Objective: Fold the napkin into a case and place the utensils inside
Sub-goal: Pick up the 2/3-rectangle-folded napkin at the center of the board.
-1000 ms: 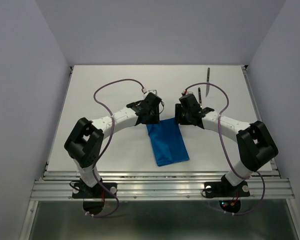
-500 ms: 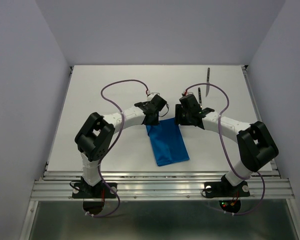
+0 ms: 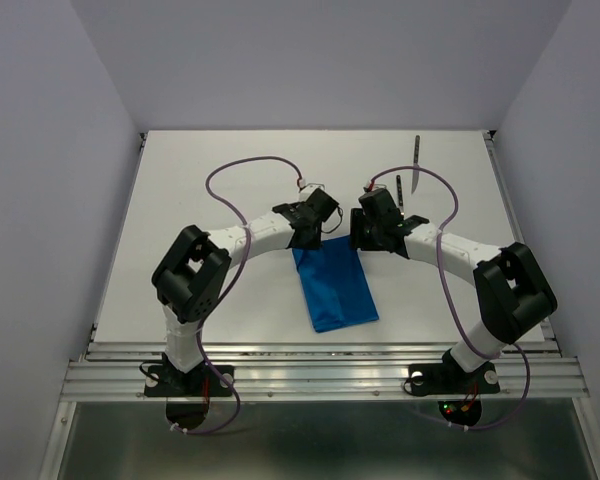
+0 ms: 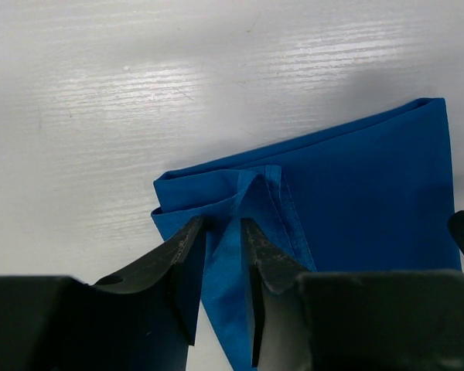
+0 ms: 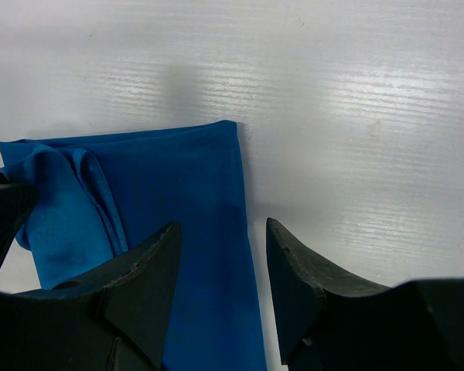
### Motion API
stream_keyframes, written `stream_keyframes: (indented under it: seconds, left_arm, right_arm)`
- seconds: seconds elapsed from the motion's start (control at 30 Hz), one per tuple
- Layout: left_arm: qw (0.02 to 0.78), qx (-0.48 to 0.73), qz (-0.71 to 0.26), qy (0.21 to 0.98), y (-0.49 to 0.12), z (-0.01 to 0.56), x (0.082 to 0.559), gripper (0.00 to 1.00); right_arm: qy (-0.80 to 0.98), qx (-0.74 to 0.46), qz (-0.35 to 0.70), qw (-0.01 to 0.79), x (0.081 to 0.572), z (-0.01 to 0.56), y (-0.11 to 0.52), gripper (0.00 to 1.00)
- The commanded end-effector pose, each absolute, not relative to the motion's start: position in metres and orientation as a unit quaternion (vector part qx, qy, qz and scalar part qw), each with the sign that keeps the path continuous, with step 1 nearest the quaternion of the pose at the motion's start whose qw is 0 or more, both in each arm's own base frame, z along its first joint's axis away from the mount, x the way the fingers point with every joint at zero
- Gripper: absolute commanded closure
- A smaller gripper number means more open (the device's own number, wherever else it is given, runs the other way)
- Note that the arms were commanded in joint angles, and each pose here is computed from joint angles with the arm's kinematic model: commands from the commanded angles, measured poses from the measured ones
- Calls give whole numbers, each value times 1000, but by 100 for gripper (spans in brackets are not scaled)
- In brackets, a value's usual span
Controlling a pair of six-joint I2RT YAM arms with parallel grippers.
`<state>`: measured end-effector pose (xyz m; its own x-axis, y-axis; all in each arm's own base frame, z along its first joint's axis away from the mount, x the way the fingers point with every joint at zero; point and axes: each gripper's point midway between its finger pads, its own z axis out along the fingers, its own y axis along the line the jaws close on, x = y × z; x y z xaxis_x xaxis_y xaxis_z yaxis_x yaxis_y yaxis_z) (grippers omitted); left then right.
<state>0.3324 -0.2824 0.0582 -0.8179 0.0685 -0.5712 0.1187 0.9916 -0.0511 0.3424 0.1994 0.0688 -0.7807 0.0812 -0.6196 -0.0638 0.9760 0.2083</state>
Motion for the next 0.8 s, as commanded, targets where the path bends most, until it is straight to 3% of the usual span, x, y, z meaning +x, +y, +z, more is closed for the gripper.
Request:
stream_keyframes:
  seconds: [0.0,0.47,0.77]
  left_arm:
    - [330,65,-32,941,-291,81,335,61]
    - [329,68,16,942,-283,67,333,60]
    - [328,68,32,942,-280,61,334,73]
  right_arm:
    - [923,8,126,363,351,89,203,47]
    - [923,8,130,363,351,90,204,47]
    - [923,9,131,361,351,89,204,47]
